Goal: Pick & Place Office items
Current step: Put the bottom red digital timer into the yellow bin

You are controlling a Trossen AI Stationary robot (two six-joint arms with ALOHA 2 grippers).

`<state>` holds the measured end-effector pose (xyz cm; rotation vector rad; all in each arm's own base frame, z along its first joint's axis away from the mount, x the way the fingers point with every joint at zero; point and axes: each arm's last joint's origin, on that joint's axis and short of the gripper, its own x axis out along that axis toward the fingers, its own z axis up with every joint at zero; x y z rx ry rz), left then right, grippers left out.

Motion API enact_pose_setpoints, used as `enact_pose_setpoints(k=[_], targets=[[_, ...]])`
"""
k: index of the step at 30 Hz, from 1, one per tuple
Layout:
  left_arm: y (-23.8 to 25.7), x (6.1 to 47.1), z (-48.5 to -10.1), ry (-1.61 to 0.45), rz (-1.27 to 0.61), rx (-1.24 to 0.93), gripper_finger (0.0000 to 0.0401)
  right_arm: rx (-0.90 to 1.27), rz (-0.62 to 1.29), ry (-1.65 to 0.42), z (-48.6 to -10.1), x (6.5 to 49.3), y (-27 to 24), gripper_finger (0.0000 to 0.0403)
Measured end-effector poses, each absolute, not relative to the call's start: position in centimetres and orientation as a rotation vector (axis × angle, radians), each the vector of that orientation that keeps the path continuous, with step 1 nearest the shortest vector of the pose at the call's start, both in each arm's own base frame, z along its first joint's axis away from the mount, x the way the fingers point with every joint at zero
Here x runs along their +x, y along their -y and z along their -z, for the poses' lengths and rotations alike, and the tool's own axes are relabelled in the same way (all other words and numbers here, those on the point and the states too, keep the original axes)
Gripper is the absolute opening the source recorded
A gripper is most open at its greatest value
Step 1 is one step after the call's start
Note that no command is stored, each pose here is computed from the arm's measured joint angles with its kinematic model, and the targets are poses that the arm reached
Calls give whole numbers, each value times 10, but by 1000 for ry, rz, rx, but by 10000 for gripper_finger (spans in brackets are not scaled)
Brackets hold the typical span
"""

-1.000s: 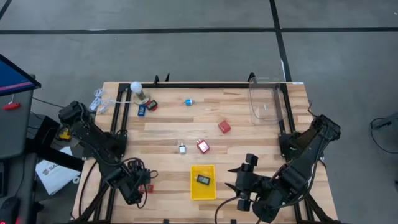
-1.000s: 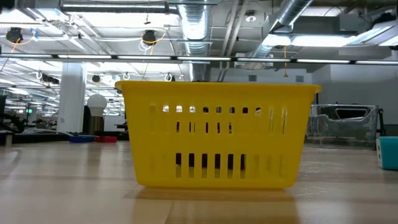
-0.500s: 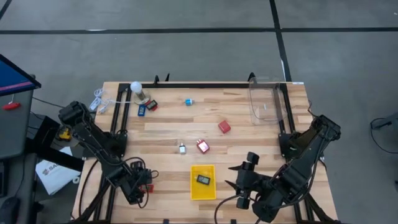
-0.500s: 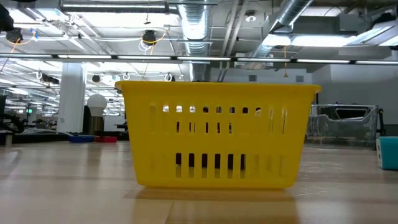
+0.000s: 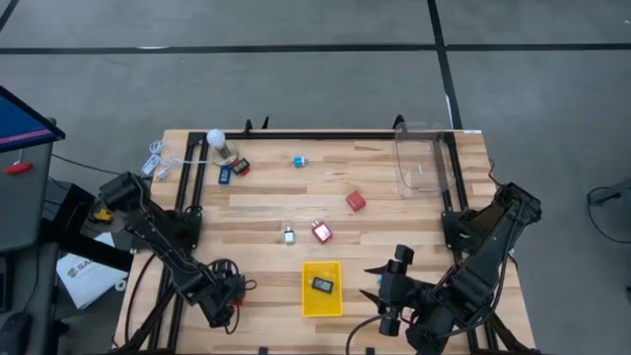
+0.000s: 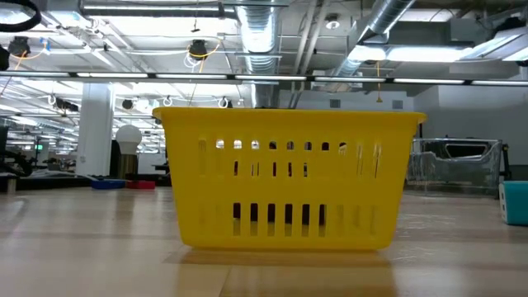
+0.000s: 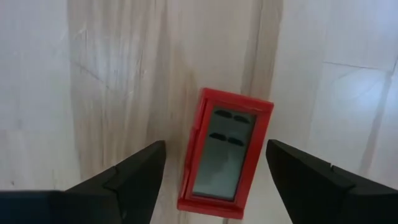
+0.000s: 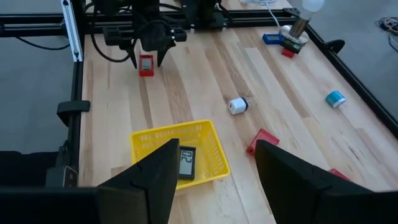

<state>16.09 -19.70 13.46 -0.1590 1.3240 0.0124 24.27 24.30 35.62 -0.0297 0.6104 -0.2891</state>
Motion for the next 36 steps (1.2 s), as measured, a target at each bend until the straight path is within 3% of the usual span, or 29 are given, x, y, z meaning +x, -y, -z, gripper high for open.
enact_pose_setpoints(k=[7,20,26,36], targets=[[197,161,-134,-1313,-28,-149,266,-30,289,-610,-356,243,-243,203],[197,162,-134,-1300,-25,-152,145,-25,285,-609,-356,241,-245,203],[205,172,-141,-1218,36,-128,157,-25,286,-609,-356,241,-245,203],[197,224,-160,-917,214,-81,150,-33,289,-617,-355,240,-244,203]])
